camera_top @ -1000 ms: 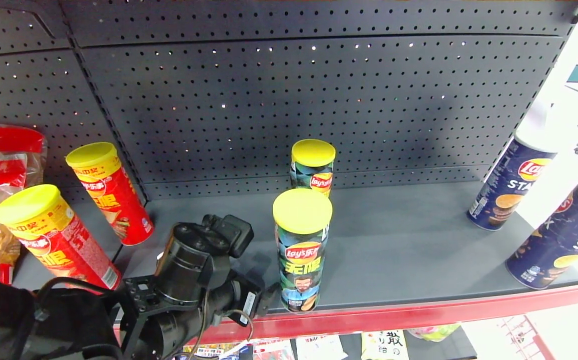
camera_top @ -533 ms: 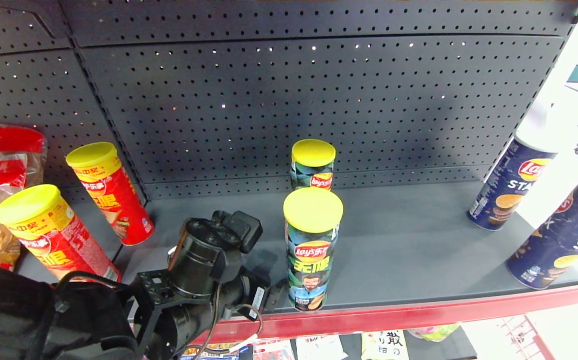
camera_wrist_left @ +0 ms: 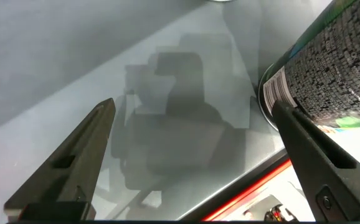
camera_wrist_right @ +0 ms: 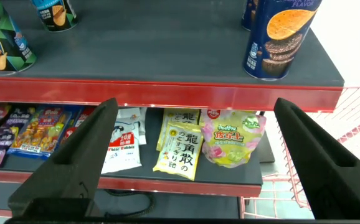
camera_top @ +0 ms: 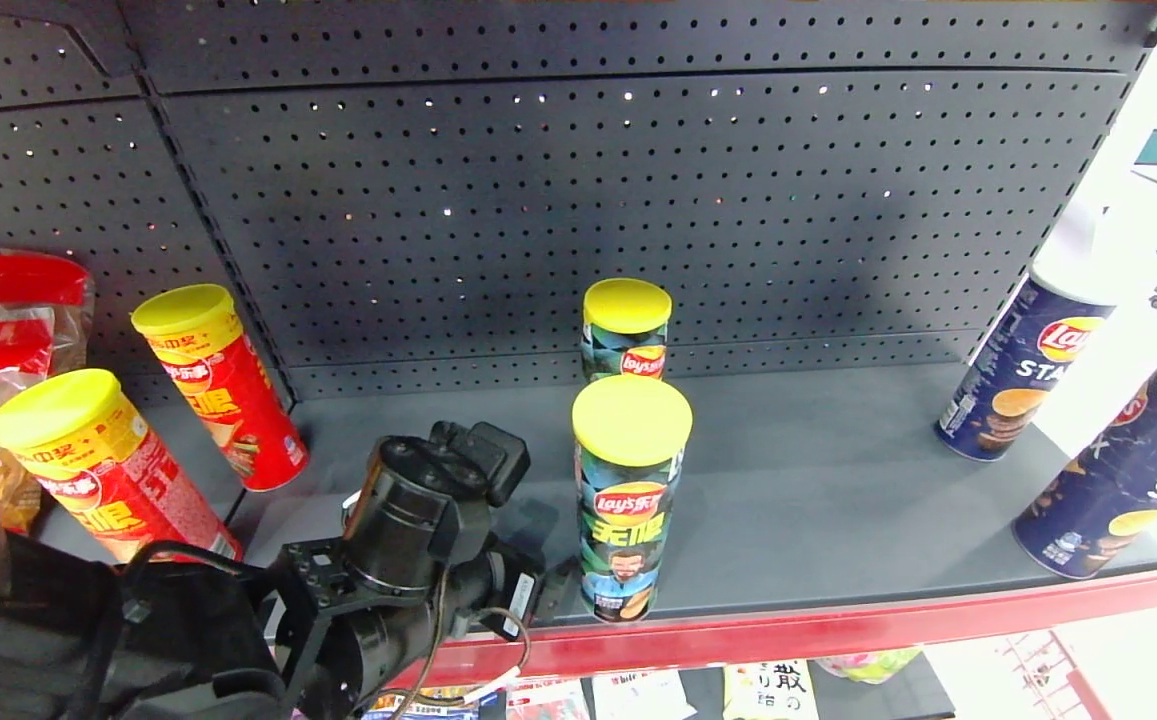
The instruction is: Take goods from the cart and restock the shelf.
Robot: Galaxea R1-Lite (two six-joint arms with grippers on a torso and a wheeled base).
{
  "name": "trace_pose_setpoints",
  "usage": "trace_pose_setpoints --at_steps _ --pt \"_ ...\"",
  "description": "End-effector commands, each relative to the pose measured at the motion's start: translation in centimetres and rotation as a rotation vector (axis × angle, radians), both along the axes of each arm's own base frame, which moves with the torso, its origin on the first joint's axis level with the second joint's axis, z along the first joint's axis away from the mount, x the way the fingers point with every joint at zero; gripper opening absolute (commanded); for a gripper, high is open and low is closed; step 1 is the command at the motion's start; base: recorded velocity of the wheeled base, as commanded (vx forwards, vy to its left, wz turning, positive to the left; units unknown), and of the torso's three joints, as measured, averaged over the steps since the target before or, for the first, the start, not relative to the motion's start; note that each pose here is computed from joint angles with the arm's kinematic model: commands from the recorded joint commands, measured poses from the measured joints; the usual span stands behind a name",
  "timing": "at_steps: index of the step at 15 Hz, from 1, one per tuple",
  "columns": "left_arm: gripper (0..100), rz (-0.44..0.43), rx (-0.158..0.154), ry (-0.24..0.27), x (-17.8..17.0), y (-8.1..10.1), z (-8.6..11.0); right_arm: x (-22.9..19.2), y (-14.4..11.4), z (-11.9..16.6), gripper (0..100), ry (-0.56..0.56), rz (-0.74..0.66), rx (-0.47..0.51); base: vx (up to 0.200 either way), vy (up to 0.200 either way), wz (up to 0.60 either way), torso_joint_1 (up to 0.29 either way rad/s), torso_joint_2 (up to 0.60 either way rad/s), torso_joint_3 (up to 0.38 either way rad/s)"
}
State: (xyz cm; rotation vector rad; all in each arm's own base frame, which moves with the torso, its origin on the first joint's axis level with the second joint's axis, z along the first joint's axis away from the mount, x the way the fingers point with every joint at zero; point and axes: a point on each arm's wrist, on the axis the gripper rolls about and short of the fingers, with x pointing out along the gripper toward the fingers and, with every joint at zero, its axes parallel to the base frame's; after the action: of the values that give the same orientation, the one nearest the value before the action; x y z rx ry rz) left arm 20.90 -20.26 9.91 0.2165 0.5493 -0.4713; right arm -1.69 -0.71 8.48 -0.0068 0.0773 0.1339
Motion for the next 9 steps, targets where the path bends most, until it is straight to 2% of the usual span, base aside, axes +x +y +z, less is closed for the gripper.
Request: trace_pose_setpoints --at_steps 1,7,9 --pt "100 -0.003 -0.004 -0.003 0.1 -0.3 0.1 0.0 0.0 0.0 100 0.002 0.001 0.0 0.0 0.0 0.0 0.0 0.0 0.0" --pt "100 -0.006 0.001 0.002 -0.3 -0.1 0.0 0.0 0.0 0.0 100 0.002 0.002 0.0 0.0 0.0 0.0 0.0 0.0 0.0" --pt "100 0.005 -0.006 -0.005 -0.8 0.8 0.5 0.0 0.0 0.0 100 0.002 0.005 -0.002 0.0 0.0 0.0 0.0 0.0 0.0"
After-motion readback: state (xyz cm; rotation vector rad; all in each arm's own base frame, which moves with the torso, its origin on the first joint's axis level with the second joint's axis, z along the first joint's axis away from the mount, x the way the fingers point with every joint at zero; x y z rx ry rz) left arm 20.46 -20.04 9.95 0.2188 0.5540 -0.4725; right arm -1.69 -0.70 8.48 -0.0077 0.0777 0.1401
